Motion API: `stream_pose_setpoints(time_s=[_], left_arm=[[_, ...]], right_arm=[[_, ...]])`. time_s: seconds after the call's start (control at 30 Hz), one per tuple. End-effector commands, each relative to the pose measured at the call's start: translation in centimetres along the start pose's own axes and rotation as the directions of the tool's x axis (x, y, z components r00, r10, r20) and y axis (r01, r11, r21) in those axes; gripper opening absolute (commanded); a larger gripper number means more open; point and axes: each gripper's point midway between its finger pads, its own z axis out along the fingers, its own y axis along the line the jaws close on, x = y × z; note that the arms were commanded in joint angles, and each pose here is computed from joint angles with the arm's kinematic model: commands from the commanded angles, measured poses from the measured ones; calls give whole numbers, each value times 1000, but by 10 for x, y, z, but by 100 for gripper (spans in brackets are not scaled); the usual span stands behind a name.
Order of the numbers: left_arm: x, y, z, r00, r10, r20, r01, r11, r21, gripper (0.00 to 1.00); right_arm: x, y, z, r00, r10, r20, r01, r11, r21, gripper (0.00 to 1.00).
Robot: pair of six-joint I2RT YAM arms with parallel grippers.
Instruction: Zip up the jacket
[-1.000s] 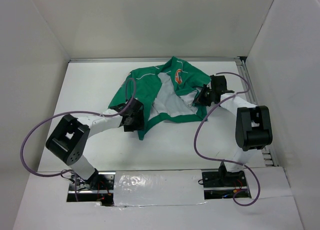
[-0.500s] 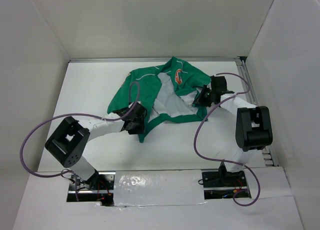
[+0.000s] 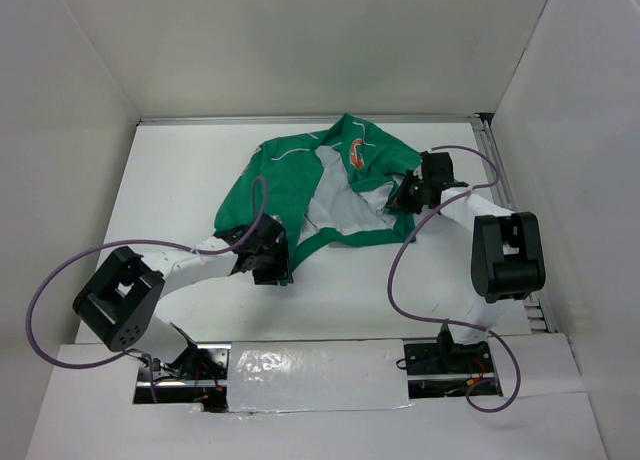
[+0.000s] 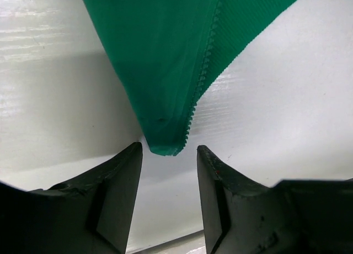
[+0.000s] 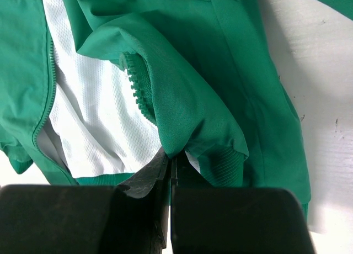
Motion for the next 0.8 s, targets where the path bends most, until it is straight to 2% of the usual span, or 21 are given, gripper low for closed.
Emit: stream_pose_setpoints(time_s=[0.0, 0.1, 0.23, 0.47, 0.57, 0.6, 0.67, 0.7, 0.77], left_arm=[[36, 32, 3, 991, -69, -116, 52, 989, -137, 57], [25, 39, 1, 989, -118, -91, 102, 981, -165, 58], [10, 43, 0, 990, -133, -49, 125, 983, -137, 58], [8, 35, 10, 997, -44, -56, 40, 996, -79, 55], [13, 27, 17, 996, 0, -86, -4, 998, -57, 48], [15, 26, 19, 995, 8, -98, -14, 998, -61, 40], [19, 25, 23, 993, 14, -120, -23, 997, -77, 29], [22, 26, 23, 991, 14, -132, -26, 996, -84, 18], [23, 21, 27, 990, 23, -138, -36, 995, -92, 5]], right_arm=[[-5, 12, -3, 999, -29, 19, 30, 999, -36, 0], [-3, 13, -3, 999, -30, 16, 31, 999, -35, 0], [-3, 12, -2, 999, -31, 15, 31, 999, -30, 0], [0, 9, 1, 1000, -31, 1, 31, 999, -25, 0], [1, 8, 2, 999, -32, -2, 32, 999, -21, 0], [2, 7, 2, 1000, -30, -3, 30, 999, -17, 0], [0, 8, 1, 999, -33, 2, 33, 999, -20, 0], [0, 8, 2, 1000, -29, 3, 29, 999, -18, 0], [-1, 8, 2, 999, -32, 3, 32, 999, -18, 0]])
